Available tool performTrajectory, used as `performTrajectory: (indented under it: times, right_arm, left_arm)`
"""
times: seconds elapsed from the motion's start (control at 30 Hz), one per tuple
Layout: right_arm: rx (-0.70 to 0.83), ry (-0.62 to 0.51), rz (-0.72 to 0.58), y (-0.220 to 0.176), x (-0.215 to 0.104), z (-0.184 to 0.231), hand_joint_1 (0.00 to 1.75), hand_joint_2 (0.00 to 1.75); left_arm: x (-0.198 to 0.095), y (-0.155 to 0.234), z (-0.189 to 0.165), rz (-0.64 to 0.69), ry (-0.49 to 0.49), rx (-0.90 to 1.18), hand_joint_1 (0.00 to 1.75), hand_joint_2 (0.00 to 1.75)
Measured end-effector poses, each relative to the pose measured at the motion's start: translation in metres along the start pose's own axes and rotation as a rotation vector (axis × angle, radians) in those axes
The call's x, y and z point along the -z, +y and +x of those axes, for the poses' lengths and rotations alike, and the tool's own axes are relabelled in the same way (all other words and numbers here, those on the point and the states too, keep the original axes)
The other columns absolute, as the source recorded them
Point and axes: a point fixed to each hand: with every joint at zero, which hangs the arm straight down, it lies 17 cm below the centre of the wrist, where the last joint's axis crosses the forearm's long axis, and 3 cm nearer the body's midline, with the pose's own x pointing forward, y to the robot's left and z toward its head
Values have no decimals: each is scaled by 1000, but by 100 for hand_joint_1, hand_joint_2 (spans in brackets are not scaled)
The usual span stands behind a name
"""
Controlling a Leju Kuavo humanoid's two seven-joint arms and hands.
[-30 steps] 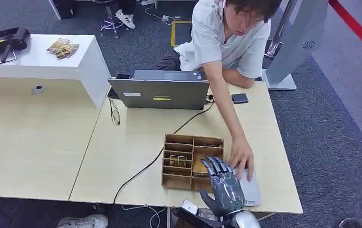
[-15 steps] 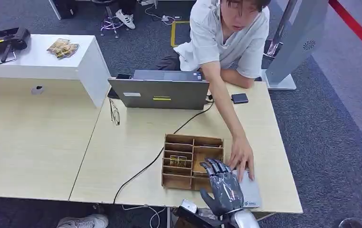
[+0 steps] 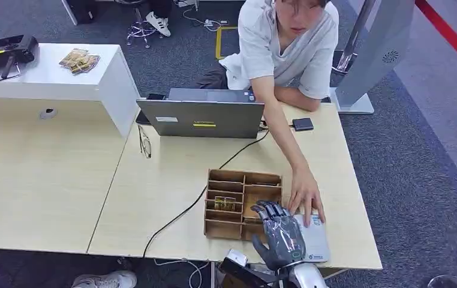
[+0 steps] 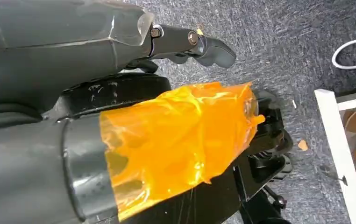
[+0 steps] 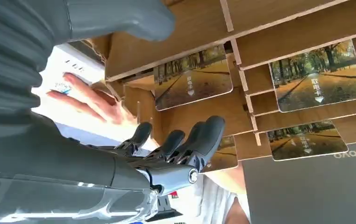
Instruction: Pass the card to the sensor for recognition and then transmit it.
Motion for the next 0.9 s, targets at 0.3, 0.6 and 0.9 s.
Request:
performTrajectory:
  times: [0.3,0.6,0.9]
  right_arm:
    - [2,-5,8,2,4,2,51,175]
    - [4,-5,6,1,7,3,52,175]
    - [2,-7,25,5,10,3,171,175]
  left_arm:
    - [0,-1,1,-4,-4,11,0,0]
    - [0,-2,1,-8,-4,15,0,0]
    - [-1,-3,2,-12,-7,30,0,0]
